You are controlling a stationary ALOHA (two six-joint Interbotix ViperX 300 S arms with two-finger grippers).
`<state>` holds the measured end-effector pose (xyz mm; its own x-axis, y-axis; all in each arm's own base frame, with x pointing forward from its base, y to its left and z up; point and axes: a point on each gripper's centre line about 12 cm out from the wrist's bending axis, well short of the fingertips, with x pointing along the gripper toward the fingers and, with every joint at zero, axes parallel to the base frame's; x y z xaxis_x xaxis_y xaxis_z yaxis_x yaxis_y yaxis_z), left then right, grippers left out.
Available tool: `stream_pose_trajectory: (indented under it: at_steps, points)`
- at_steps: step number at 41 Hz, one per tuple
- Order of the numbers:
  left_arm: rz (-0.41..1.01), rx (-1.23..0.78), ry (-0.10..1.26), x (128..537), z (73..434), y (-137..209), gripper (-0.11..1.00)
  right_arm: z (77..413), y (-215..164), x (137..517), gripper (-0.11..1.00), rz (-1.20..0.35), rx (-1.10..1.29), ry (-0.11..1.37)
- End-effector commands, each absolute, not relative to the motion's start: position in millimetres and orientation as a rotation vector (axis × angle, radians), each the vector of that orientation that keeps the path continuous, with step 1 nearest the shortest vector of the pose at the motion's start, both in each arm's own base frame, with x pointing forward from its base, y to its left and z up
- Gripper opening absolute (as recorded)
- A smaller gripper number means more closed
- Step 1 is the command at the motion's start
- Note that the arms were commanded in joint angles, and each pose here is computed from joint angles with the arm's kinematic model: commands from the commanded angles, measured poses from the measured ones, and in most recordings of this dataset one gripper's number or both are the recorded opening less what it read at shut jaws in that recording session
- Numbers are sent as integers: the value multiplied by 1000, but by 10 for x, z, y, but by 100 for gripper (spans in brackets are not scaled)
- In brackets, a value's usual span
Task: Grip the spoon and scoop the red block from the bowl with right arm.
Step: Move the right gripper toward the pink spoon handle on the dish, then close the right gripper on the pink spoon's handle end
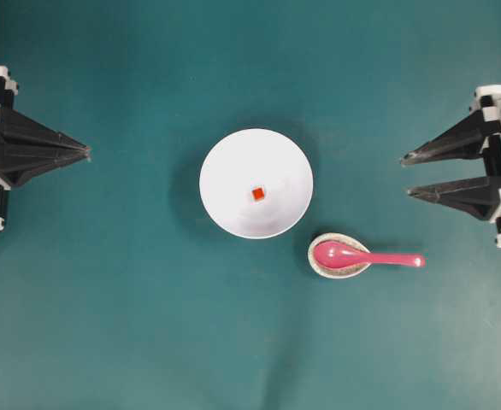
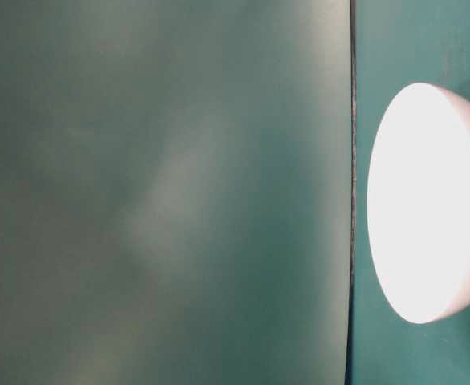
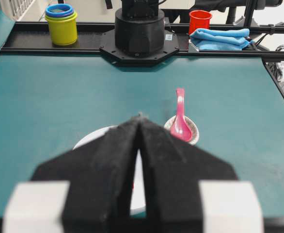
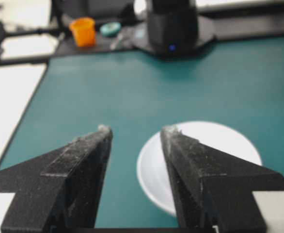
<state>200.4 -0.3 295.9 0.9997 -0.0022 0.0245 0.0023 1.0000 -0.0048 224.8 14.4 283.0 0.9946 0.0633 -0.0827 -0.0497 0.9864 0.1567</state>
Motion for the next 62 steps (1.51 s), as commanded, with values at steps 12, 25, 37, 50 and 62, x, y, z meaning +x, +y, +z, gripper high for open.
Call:
stream_pose_trajectory:
  at_steps: [12, 25, 37, 50, 62]
  points:
    - [-5, -29, -57, 2016, 3078, -6, 1, 2521, 151, 2305, 52, 45, 233, 39]
    - [-5, -31, -57, 2016, 3078, -6, 1, 2005, 252, 2200, 52, 13, 364, -27]
    - [-5, -31, -55, 2016, 3077, -6, 1, 1467, 533, 2165, 52, -40, 407, 123]
    - [-5, -32, -54, 2015, 3070, -6, 1, 1083, 834, 2108, 52, -101, 370, 244]
    - [-5, -32, -52, 2018, 3067, -6, 1, 915, 889, 2070, 52, -109, 302, 305]
